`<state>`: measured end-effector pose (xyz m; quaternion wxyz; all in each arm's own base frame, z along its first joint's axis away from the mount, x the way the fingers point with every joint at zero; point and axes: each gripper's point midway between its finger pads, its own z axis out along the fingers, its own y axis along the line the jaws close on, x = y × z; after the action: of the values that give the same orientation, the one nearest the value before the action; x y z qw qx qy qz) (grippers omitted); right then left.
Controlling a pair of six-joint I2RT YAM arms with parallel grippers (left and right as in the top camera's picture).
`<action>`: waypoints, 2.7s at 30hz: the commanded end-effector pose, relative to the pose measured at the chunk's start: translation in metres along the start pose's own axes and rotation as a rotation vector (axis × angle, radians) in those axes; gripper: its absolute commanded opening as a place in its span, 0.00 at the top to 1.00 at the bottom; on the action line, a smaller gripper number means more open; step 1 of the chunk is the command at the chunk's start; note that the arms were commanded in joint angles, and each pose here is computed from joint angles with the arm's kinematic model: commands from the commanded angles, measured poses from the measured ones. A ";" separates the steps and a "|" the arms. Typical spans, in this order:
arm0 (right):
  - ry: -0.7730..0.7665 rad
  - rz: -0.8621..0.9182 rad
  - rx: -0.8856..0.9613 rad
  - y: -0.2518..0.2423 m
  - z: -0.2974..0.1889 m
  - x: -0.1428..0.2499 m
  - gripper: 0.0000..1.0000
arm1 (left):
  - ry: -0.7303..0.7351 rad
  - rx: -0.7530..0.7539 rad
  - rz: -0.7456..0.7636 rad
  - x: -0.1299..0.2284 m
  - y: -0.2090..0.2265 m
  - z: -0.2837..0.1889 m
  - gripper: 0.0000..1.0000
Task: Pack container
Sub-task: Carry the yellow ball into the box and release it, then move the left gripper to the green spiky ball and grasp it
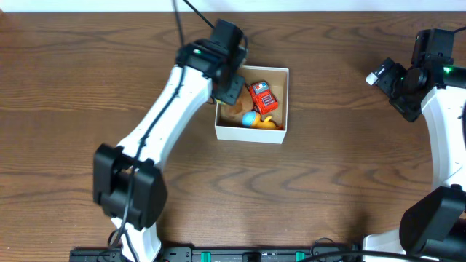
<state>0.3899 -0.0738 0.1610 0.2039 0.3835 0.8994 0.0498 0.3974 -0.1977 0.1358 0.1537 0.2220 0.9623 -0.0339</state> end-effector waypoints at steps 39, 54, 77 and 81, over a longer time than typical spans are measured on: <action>-0.015 0.008 -0.010 0.000 -0.006 -0.005 0.01 | 0.249 -0.020 -0.453 0.087 0.153 0.031 0.21; -0.015 0.008 -0.010 0.000 -0.006 -0.005 0.01 | 0.409 0.016 -0.456 0.113 0.146 0.093 0.21; -0.015 0.008 -0.010 0.000 -0.006 -0.005 0.01 | 0.390 0.019 -0.441 0.108 0.143 0.114 0.42; -0.015 0.008 -0.010 0.000 -0.006 -0.005 0.01 | 0.399 0.022 -0.419 0.107 0.134 0.113 0.48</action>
<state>0.3899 -0.0738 0.1610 0.2039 0.3835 0.8994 0.0498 0.4045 -0.0391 0.0022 -0.0355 0.0113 0.9988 -0.0311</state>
